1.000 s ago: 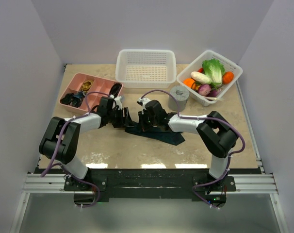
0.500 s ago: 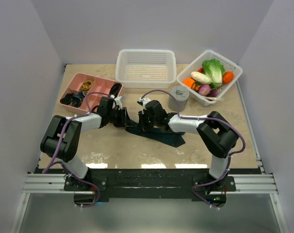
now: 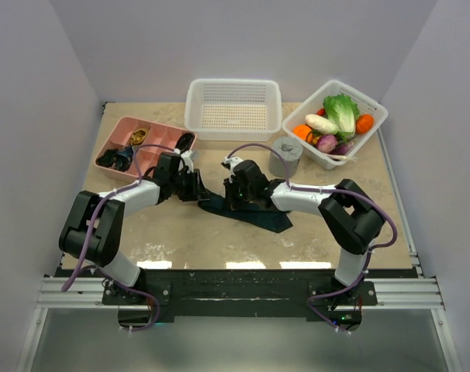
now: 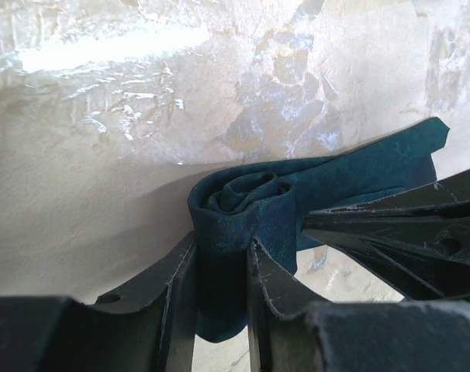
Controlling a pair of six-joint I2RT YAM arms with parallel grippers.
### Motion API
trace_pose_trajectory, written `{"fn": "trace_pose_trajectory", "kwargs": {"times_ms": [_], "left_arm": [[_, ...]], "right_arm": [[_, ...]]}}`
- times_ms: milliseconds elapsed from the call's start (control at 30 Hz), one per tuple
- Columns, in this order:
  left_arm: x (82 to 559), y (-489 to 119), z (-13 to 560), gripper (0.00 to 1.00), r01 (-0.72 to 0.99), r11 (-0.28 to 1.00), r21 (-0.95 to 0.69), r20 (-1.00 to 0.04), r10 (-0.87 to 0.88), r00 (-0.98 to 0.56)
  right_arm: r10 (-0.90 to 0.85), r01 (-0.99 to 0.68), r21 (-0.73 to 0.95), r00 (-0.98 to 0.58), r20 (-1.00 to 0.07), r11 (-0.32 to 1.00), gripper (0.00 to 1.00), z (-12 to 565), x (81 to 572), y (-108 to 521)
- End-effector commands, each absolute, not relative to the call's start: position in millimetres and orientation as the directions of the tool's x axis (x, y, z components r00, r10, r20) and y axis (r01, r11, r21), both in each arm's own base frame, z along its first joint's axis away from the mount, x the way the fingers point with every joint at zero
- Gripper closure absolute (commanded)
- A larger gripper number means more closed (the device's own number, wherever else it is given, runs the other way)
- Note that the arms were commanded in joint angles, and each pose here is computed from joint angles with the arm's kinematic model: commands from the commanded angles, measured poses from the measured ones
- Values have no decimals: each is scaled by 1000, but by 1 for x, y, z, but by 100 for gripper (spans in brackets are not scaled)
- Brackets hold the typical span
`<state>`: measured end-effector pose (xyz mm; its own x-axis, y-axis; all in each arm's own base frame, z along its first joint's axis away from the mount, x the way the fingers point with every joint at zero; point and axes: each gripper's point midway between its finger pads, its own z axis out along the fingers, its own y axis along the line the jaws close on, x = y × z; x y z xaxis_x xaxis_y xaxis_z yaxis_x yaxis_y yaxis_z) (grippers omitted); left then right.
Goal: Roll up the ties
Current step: Roll the tie at the center of the board.
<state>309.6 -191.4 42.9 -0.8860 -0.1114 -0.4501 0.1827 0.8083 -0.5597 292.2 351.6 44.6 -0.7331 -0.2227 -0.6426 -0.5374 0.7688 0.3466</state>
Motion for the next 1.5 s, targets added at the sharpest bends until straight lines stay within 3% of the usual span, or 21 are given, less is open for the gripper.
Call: {"fn": "trace_pose_trajectory", "kwargs": {"times_ms": [0,400,1033,1467], "left_arm": [[324,-193,63,73,235,842,-486,-533,-71,-843],[326,-208,80,74,274,907,-321,-587,37,-809],[319,-246,107,72,345,885,-312,-600,98,-794],[329,-198,97,72,199,976,-87,-596,109,-795]], "right_arm": [[-218,-543,346,-724,-654,765,100,50,295,354],[-216,-546,359,-728,-651,757,100,44,303,367],[-134,-550,448,-723,-678,705,100,53,308,388],[-147,-576,429,-699,-700,695,100,77,304,382]]}}
